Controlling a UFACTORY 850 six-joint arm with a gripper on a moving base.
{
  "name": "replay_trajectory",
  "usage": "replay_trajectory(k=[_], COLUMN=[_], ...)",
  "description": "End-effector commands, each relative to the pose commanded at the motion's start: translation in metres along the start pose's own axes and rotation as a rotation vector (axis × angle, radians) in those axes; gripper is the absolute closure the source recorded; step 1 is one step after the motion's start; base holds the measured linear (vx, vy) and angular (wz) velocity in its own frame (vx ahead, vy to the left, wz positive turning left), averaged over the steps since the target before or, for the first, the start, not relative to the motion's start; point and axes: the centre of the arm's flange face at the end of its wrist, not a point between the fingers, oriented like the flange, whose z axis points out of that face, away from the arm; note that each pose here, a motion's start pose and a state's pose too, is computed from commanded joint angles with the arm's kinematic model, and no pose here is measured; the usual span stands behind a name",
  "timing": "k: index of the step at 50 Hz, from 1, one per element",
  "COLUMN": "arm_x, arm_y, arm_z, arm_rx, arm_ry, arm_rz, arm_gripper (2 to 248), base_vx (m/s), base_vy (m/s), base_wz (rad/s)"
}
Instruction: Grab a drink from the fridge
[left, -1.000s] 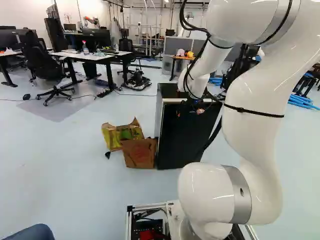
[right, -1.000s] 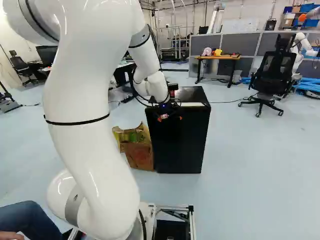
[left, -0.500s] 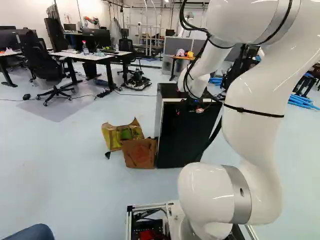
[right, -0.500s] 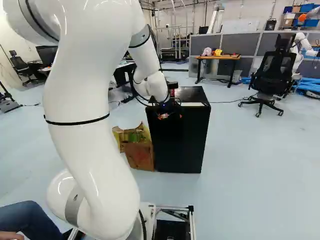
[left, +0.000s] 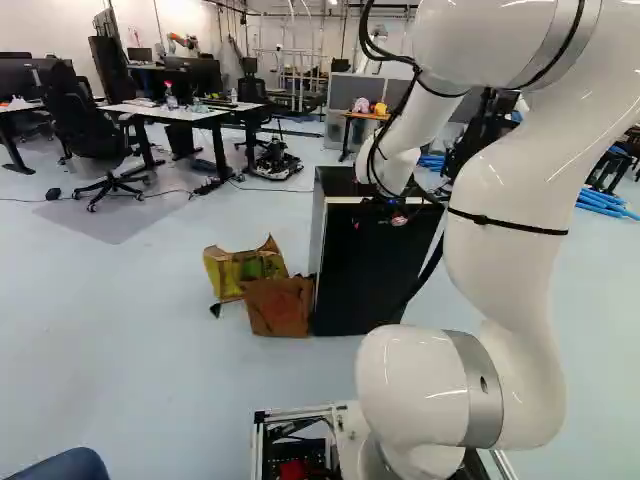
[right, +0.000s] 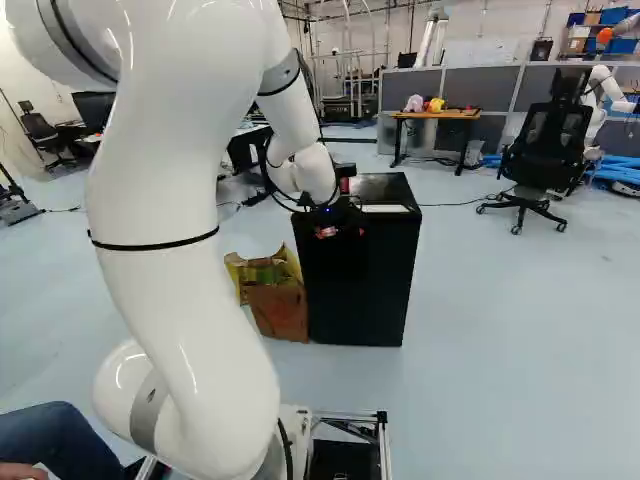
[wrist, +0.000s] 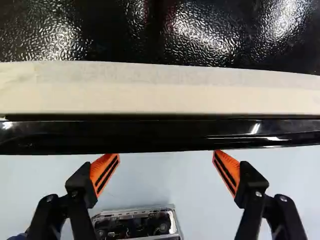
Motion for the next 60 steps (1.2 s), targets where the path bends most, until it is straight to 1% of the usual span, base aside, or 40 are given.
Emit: replay_trajectory(k=[12,27,44,60], arm_x=[-0.0063,-0.0063,-0.0035,0.0024], arm_y=[-0.0008,-0.0008,-0.0007,-0.0005], arm_z=[-0.0002,-0.0002,-0.0001,0.0], arm_rx=[0.007,0.008,0.007,0.006], arm_ry=[-0.07,-0.07,-0.039,0.026], arm_rz=[0.038,0.039,0.039,0.039], arm_gripper=[3,3,3,3], base_vx=[0.0,0.0,0.0,0.0], base_vy=[0.0,0.0,0.0,0.0], base_wz=[0.0,0.0,0.0,0.0])
